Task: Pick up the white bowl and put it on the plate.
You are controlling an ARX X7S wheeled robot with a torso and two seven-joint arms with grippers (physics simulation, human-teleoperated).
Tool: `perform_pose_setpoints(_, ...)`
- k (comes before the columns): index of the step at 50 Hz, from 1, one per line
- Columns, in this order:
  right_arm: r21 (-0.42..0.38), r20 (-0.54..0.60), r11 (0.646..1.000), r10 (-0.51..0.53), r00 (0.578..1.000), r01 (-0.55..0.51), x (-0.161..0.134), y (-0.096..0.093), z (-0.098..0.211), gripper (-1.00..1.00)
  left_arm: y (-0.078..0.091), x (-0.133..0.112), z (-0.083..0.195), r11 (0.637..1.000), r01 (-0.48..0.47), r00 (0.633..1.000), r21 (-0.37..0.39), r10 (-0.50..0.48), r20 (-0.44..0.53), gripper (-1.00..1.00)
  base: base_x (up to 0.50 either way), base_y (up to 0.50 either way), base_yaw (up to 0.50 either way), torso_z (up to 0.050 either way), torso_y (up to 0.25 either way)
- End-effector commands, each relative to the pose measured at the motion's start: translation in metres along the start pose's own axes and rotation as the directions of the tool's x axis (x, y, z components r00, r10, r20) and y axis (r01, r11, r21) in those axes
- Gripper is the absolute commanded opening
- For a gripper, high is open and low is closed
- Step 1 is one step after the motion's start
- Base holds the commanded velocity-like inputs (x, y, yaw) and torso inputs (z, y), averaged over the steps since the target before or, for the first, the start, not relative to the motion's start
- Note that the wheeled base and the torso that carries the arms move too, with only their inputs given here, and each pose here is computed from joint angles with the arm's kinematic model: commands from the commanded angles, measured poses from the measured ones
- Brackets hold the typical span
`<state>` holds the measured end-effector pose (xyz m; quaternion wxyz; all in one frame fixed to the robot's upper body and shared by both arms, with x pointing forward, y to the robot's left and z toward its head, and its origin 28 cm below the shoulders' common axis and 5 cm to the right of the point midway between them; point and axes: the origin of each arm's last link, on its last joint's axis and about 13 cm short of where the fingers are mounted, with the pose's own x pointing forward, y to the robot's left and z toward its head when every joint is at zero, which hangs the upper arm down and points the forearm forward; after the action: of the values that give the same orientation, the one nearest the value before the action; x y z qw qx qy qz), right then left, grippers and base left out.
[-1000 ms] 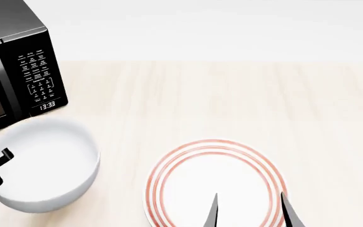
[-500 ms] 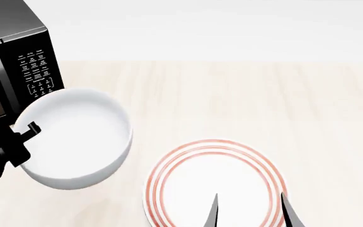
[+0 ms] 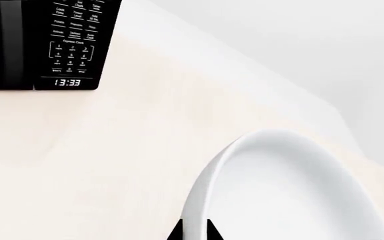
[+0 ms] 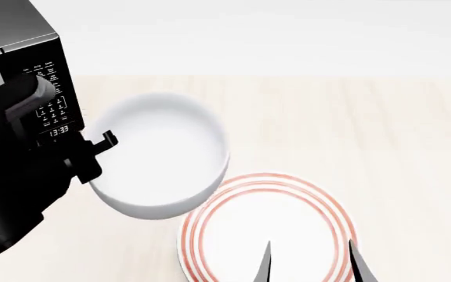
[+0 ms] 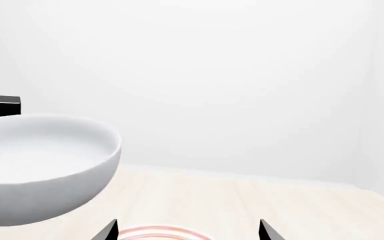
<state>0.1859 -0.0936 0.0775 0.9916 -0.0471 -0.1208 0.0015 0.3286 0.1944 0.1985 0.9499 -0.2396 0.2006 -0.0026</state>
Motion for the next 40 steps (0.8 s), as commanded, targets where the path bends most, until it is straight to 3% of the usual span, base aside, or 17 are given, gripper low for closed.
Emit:
perform_pose_setpoints(1,-0.001,-0.002,1.0,-0.001,1.0,0.001,0.0,0.0,-0.001,1.0,-0.025,0.006,-0.006,0.997,0.073,0.997,0.017,-0.073,-0.025,-1.0,0.0,0.0,0.0,0.0,0.0)
perform_pose_setpoints(16,0.0,-0.006,1.0,0.004,1.0,-0.004,0.0,0.001,-0.002,1.0,-0.043,0.018,-0.023,0.993,0.117,0.991,-0.01,-0.117,-0.064,-1.0,0.0,0.0,0.0,0.0,0.001)
perform_pose_setpoints(40,0.0,-0.011,1.0,0.004,1.0,-0.004,0.0,0.001,-0.003,1.0,-0.049,0.038,-0.043,0.995,0.103,0.99,0.0,-0.102,-0.092,-1.0,0.0,0.0,0.0,0.0,0.001)
